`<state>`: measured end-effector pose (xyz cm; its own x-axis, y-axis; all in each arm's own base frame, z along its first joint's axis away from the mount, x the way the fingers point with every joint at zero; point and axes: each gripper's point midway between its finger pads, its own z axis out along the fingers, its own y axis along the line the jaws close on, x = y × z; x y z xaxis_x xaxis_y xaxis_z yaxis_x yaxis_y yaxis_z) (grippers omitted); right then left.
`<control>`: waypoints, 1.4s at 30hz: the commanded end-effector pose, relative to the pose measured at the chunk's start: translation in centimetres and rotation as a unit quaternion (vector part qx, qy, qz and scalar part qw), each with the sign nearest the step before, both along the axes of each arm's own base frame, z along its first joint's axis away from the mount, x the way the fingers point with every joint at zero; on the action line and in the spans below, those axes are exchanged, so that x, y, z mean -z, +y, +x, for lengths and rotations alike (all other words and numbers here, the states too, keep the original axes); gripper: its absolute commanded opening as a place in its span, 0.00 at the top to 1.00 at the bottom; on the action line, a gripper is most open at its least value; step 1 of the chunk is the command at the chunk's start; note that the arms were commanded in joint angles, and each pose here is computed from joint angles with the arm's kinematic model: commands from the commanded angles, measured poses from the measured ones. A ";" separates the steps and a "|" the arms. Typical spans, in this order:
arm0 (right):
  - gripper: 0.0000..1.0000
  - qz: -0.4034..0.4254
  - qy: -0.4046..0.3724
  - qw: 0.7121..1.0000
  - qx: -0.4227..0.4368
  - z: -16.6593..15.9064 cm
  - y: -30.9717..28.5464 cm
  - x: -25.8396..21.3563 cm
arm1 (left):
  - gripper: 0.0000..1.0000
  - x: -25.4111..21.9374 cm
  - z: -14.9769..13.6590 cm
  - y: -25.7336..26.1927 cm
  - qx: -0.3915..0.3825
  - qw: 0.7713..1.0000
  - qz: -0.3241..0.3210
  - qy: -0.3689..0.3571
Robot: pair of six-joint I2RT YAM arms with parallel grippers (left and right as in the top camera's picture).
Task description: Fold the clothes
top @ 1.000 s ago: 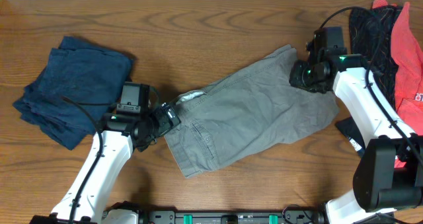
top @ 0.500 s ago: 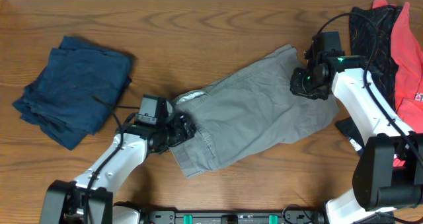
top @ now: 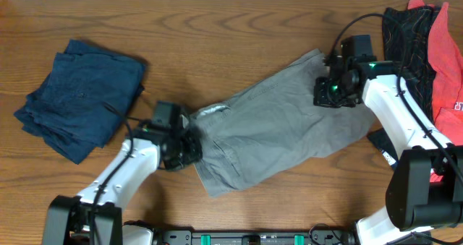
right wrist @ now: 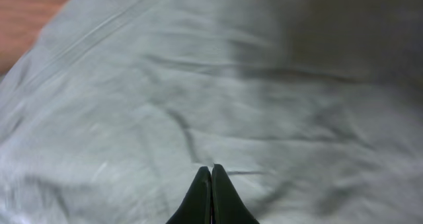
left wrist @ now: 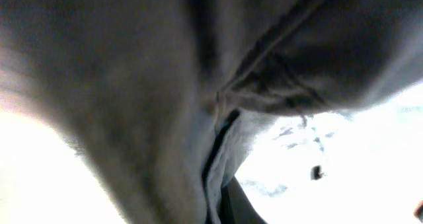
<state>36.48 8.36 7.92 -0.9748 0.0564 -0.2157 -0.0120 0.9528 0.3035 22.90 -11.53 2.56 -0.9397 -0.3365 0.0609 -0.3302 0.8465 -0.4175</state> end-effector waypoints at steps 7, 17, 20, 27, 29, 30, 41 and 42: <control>0.99 0.040 -0.007 0.986 -0.159 -2.5 7.8 0.5 | 0.94 -10.0 4.8 0.6 0.029 0.997 0.008 -0.069; 1.00 0.041 0.038 0.969 -0.239 -7.0 15.5 6.1 | 0.94 -18.5 8.7 -0.1 0.041 0.984 -0.003 -0.172; 0.99 0.047 0.039 0.965 -0.256 -8.2 18.5 7.4 | 0.94 -19.3 9.2 -0.2 0.036 0.982 -0.006 -0.184; 0.99 0.061 0.004 0.967 -0.249 -8.8 24.2 9.3 | 0.94 -19.5 9.3 -0.4 0.029 0.982 -0.013 -0.184; 0.99 0.049 -0.007 0.968 -0.247 -8.6 24.4 9.4 | 0.94 -19.5 9.4 -0.4 0.028 0.982 -0.015 -0.185; 0.99 0.047 -0.011 0.968 -0.246 -8.4 24.4 9.3 | 0.94 -19.5 9.4 -0.4 0.029 0.982 -0.015 -0.185; 0.96 -0.001 -0.103 0.986 -0.131 -1.4 14.4 -1.8 | 0.94 -19.0 9.5 -0.2 0.027 0.983 -0.006 -0.180; 0.97 -0.019 -0.101 0.989 -0.106 -1.0 12.2 -2.3 | 0.94 -18.9 9.5 -0.1 0.026 0.984 -0.004 -0.178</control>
